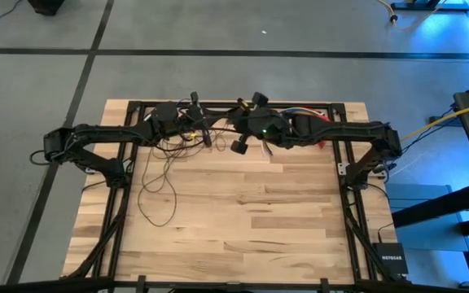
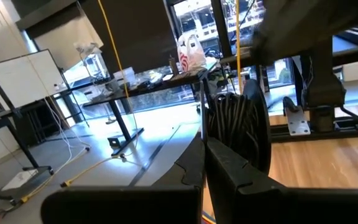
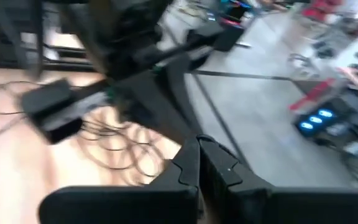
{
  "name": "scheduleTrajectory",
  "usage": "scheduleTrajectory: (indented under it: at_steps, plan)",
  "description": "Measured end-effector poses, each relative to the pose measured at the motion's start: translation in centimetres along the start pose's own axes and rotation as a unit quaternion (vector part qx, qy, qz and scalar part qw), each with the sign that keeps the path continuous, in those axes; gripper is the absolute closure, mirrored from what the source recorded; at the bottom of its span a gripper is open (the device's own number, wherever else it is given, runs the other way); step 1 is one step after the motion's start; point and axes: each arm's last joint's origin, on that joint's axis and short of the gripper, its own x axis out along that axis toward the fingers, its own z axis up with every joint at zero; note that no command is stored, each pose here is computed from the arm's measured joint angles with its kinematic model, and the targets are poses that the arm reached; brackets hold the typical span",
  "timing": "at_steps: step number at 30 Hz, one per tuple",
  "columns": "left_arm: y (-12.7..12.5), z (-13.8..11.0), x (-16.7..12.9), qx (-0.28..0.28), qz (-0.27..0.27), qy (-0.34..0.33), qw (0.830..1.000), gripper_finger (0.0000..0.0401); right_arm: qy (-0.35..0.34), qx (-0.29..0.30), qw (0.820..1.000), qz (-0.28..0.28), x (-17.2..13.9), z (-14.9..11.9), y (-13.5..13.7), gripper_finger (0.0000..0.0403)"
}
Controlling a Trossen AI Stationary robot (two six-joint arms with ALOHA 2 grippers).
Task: Coiling cords
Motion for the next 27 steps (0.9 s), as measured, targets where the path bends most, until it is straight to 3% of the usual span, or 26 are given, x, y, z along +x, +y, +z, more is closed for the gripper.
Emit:
scheduleTrajectory:
  at_steps: [7, 15, 21, 27]
  plan:
    - [0.0, 0.0, 0.0, -0.019, 0.000, -0.003, 1.000, 0.0400, 0.018, -0.016, 0.995, 0.101, 0.9, -0.8, 1.3, 0.0401]
    - [0.0, 0.2, 0.0, -0.050, -0.005, -0.015, 0.999, 0.0400, 0.062, -0.063, 0.987, 0.135, 3.7, -2.5, 3.5, 0.0401]
    - [0.0, 0.2, 0.0, -0.059, -0.006, -0.017, 0.998, 0.0400, 0.092, -0.097, 0.982, 0.129, 5.0, -3.5, 4.3, 0.0401]
    - [-0.1, 0.5, 0.0, -0.084, -0.044, -0.033, 0.995, 0.0400, 0.110, -0.147, 0.983, 0.029, 6.5, -4.1, 4.6, 0.0401]
